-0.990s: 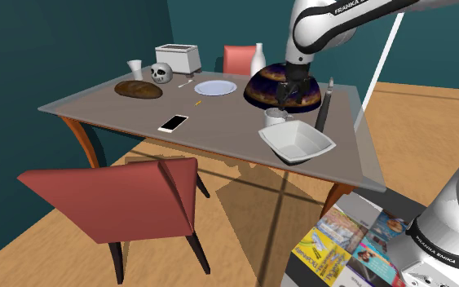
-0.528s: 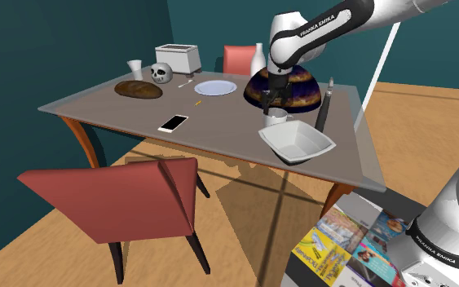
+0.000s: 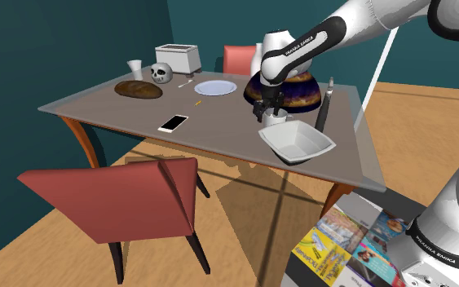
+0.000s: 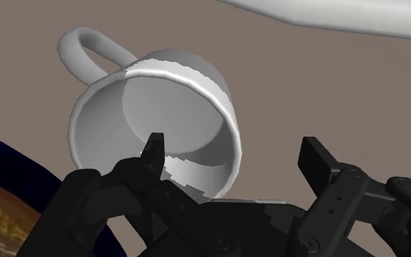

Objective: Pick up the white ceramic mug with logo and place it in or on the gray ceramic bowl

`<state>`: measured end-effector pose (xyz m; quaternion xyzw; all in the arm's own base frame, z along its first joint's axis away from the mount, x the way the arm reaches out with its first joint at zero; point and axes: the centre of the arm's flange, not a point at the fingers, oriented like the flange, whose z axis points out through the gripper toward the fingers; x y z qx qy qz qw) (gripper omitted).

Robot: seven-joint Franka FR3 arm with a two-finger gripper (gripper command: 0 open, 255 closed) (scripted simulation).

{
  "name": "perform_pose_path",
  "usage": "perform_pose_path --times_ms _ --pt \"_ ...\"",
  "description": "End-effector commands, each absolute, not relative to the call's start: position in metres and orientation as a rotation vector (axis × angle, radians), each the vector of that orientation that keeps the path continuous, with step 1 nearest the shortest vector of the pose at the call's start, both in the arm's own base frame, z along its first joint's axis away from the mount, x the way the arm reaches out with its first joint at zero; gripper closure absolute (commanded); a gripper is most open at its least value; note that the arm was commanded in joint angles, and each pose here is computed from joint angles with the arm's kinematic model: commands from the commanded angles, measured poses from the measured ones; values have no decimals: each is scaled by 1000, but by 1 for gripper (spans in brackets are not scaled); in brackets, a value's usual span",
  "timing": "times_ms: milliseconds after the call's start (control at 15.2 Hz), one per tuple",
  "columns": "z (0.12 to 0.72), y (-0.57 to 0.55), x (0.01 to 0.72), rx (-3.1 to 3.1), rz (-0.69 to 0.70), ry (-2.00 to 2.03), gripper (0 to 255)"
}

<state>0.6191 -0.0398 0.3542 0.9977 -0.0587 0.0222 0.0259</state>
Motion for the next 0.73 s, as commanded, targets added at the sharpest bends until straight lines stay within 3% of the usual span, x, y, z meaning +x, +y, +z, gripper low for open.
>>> perform_pose_path --times_ms 0,594,660 --pt "345 -39 620 3084 69 -181 0" --pt "336 -40 620 3084 69 -181 0" --pt "336 -40 620 3084 69 -181 255"
